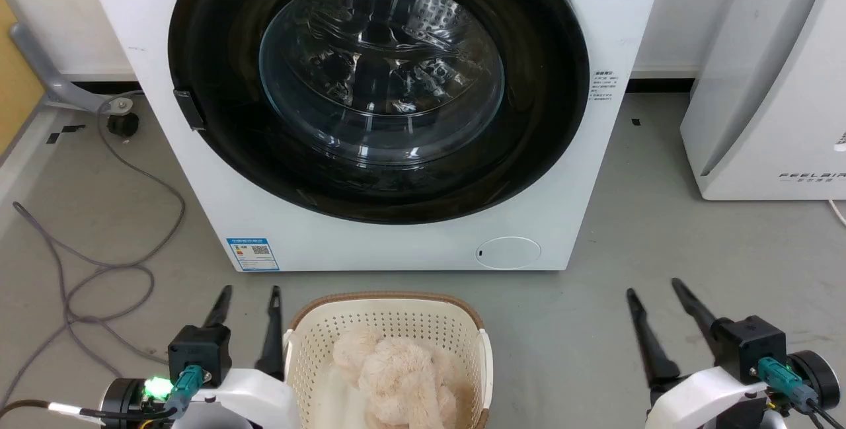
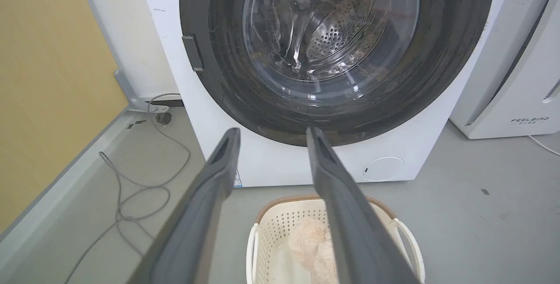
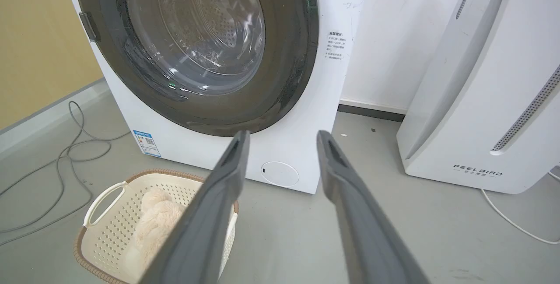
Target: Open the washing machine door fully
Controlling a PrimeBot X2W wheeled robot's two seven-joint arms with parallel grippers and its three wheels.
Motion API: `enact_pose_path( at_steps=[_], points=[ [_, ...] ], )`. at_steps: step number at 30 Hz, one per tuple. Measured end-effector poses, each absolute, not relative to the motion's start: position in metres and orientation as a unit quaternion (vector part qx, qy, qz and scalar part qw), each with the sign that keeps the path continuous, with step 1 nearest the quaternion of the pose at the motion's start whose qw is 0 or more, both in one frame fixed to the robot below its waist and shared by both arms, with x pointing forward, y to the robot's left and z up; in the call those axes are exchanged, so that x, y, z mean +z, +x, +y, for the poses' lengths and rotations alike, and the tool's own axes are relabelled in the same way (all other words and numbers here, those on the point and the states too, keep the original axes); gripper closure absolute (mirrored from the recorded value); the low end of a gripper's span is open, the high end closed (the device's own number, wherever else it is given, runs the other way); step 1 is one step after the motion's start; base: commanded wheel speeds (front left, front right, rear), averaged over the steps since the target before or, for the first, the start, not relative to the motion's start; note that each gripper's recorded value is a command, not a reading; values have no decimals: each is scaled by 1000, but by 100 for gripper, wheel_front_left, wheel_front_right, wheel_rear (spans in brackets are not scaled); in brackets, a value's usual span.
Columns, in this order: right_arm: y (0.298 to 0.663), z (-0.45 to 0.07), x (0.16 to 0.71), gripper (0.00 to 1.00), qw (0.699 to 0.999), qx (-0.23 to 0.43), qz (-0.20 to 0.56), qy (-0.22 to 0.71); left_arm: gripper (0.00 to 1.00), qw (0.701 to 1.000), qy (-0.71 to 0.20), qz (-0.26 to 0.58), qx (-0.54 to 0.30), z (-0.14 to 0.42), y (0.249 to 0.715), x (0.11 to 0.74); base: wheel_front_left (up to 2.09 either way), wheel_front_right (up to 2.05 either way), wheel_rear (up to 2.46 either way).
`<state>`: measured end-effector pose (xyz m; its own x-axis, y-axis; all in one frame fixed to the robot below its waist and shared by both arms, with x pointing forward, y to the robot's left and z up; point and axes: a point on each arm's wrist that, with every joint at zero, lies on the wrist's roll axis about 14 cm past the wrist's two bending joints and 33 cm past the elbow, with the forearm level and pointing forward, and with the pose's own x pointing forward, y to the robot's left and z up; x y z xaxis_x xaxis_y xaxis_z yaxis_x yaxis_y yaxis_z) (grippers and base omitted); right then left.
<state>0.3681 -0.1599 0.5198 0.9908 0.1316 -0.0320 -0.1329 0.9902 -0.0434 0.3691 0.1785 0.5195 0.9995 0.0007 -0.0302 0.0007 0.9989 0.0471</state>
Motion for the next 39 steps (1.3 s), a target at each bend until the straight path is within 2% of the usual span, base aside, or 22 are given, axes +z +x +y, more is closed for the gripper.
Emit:
enact_pose_path(
  at_steps=[6, 7, 17, 27, 39],
  points=[
    [367, -161, 518, 0, 998, 66, 15, -21, 0, 1000, 23, 17, -3, 176, 369, 517, 0, 0, 0],
    [367, -161, 517, 100, 998, 65, 16, -20, 0, 1000, 22, 18, -4, 176, 369, 516, 0, 0, 0],
    [366, -161, 515, 100, 998, 64, 14, 11, 0, 1000, 9, 14, -14, 171, 369, 514, 0, 0, 0],
    [365, -164, 515, 100, 991, 56, 5, 122, 0, 1000, 0, 8, -15, 170, 369, 514, 0, 0, 0],
    [377, -173, 527, 100, 966, 38, -24, 256, 0, 1000, -11, 4, -17, 169, 369, 513, 0, 0, 0]
  ],
)
